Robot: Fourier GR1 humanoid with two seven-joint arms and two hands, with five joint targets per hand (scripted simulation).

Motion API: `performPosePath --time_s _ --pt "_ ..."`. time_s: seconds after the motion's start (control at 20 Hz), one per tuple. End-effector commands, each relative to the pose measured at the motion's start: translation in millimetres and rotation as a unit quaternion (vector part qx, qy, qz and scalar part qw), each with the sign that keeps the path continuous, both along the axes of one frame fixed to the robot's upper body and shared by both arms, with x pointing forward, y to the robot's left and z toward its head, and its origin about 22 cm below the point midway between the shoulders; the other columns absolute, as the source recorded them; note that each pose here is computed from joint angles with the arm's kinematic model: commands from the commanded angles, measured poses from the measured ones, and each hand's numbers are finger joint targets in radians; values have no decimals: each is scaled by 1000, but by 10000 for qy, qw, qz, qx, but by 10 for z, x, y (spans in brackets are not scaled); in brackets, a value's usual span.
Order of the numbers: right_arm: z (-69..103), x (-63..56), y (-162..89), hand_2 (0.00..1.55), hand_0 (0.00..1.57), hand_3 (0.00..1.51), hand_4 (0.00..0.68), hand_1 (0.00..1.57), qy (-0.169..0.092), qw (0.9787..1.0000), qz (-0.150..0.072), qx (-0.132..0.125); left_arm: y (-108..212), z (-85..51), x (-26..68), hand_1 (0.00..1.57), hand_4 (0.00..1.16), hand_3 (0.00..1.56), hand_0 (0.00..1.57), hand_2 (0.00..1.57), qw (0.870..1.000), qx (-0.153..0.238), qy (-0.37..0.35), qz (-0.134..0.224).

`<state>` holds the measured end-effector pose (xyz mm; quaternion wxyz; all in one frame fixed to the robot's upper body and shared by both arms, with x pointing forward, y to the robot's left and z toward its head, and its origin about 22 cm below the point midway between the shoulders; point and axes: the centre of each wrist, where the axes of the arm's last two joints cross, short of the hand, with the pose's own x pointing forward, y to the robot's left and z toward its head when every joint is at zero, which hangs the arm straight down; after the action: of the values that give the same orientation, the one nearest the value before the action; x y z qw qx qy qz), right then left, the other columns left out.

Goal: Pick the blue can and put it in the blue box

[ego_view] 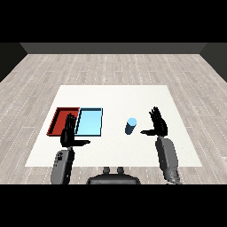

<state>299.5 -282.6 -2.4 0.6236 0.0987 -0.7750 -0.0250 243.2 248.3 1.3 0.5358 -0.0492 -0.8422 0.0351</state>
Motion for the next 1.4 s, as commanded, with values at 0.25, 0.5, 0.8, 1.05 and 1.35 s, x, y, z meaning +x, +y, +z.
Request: performPosePath --time_s 0.25,0.5,0.8,1.05,1.35 --pt "-388 -36 249 0 0 0 0 0 419 9989 -19 186 -43 -54 -75 0 0 0 0 0 9999 -35 -56 104" --pt "-241 99 99 0 0 0 0 0 549 9983 -82 151 -100 116 -119 0 0 0 0 0 9997 -204 -116 98" --pt "-411 65 388 0 0 0 0 0 660 9975 80 228 138 -33 -38 0 0 0 0 0 9999 -52 -68 136" --pt "-510 151 334 0 0 0 0 0 655 9975 129 244 115 76 -31 0 0 0 0 0 9997 -30 -111 220" --pt "-680 218 397 0 0 0 0 0 754 9963 200 355 50 46 -220 0 0 0 0 0 9996 -5 -189 217"
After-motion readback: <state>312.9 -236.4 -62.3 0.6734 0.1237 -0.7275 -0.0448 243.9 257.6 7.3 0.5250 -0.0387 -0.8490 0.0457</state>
